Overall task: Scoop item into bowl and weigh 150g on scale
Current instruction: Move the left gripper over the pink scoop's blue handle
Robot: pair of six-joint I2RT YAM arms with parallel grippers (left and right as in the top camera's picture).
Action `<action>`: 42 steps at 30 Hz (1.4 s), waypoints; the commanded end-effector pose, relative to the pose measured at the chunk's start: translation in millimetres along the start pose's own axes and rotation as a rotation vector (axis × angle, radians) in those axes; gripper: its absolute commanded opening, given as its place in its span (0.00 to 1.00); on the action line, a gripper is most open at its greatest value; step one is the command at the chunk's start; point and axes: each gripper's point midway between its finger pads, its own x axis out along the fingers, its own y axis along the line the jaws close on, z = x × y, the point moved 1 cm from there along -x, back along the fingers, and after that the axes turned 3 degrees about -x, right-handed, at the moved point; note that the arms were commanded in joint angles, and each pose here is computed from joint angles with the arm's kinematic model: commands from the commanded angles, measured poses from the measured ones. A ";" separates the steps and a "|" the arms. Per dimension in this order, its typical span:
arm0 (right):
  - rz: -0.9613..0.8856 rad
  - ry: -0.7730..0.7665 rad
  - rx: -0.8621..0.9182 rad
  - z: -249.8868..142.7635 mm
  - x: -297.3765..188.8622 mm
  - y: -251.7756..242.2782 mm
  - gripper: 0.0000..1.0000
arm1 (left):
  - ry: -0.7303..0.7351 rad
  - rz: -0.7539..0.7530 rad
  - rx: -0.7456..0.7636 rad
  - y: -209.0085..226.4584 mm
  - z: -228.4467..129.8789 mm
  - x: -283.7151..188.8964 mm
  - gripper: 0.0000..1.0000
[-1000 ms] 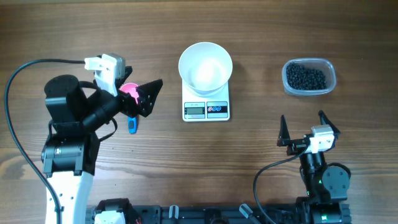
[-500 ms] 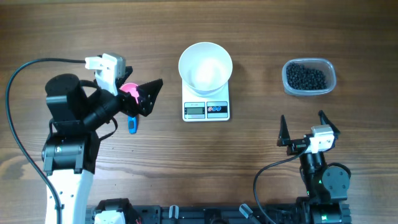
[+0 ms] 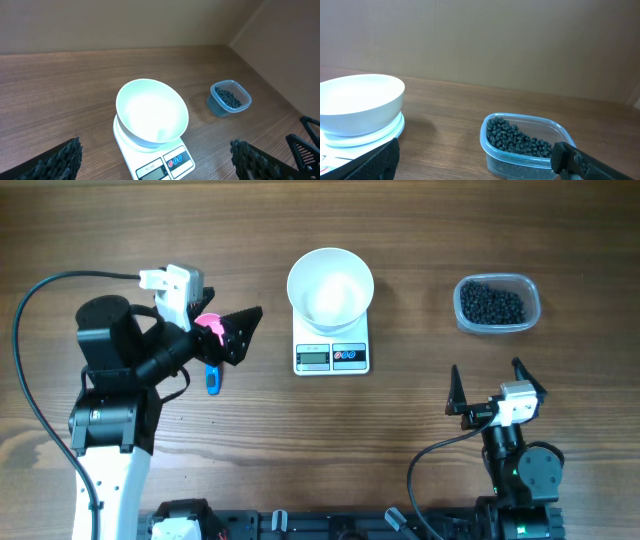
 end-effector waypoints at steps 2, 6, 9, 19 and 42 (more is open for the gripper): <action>-0.004 -0.010 -0.009 1.8 -0.5 -0.4 1.00 | -0.029 0.072 -0.072 11.1 9.3 -1.6 1.00; -0.004 -0.010 -0.010 1.8 -0.5 -0.4 1.00 | -0.031 0.216 -0.147 30.1 13.5 -9.3 1.00; -0.004 -0.010 -0.010 1.8 -0.5 -0.4 1.00 | 0.003 0.388 -0.253 45.8 23.6 -26.8 1.00; -0.003 -0.010 -0.009 1.8 -0.5 -0.3 1.00 | 0.380 0.773 -0.614 98.8 -44.9 -39.1 1.00; -0.004 -0.010 -0.009 1.8 -0.5 -0.4 1.00 | 0.401 0.709 -0.862 165.1 -152.0 -19.2 1.00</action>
